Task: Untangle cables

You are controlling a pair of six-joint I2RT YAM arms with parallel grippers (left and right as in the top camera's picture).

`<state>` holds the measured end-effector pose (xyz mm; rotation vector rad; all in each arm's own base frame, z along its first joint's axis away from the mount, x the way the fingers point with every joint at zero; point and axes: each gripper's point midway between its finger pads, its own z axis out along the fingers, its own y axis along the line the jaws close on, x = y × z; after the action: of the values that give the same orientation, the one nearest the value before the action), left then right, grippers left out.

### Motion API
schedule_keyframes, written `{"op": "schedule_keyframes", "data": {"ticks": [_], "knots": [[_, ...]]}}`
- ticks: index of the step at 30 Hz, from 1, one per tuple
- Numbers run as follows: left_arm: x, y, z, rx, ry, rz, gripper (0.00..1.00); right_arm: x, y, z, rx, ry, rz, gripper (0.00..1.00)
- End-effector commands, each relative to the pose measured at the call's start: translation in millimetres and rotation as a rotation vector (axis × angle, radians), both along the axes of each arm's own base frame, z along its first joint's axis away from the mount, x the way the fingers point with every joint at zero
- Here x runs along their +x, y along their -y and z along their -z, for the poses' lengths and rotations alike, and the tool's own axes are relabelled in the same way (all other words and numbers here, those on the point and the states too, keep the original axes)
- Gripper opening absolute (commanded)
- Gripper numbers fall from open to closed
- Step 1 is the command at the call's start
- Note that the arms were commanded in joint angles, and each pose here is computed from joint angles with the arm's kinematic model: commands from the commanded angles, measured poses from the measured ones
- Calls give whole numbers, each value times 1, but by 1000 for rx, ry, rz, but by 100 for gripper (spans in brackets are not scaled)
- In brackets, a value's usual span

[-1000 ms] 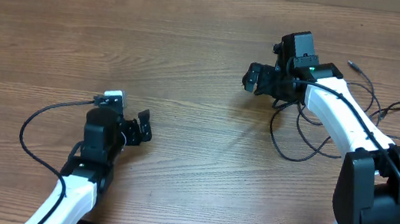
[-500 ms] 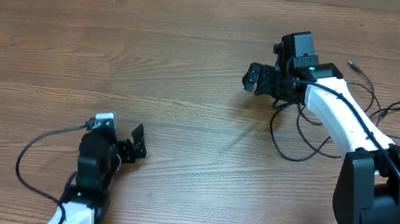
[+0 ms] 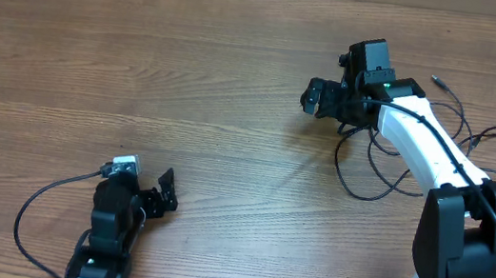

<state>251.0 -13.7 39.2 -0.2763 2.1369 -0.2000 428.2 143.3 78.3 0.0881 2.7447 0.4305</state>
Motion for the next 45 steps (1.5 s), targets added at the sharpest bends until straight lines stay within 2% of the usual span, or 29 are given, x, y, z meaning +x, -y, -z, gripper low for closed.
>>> {"op": "schedule_keyframes", "data": {"ticks": [1, 3, 6, 11, 22, 28, 45], "knots": [[-5, -9, -11, 15, 41, -44, 99, 3, 0, -9, 1, 28, 8, 100], [-9, -11, -14, 24, 52, -53, 100, 3, 0, -9, 1, 27, 8, 100], [-3, -9, -41, 52, 169, -24, 99, 3, 0, -9, 1, 28, 8, 100], [-1, -7, -64, 60, 271, -7, 100, 3, 0, -9, 1, 28, 8, 100], [-5, -7, -116, 277, 503, 69, 100, 3, 0, -9, 1, 28, 8, 100], [-5, -8, -117, 349, 503, 82, 100, 3, 0, -9, 1, 28, 8, 100], [-5, -7, -118, 347, 507, 88, 100, 3, 0, -9, 1, 28, 8, 100]]}}
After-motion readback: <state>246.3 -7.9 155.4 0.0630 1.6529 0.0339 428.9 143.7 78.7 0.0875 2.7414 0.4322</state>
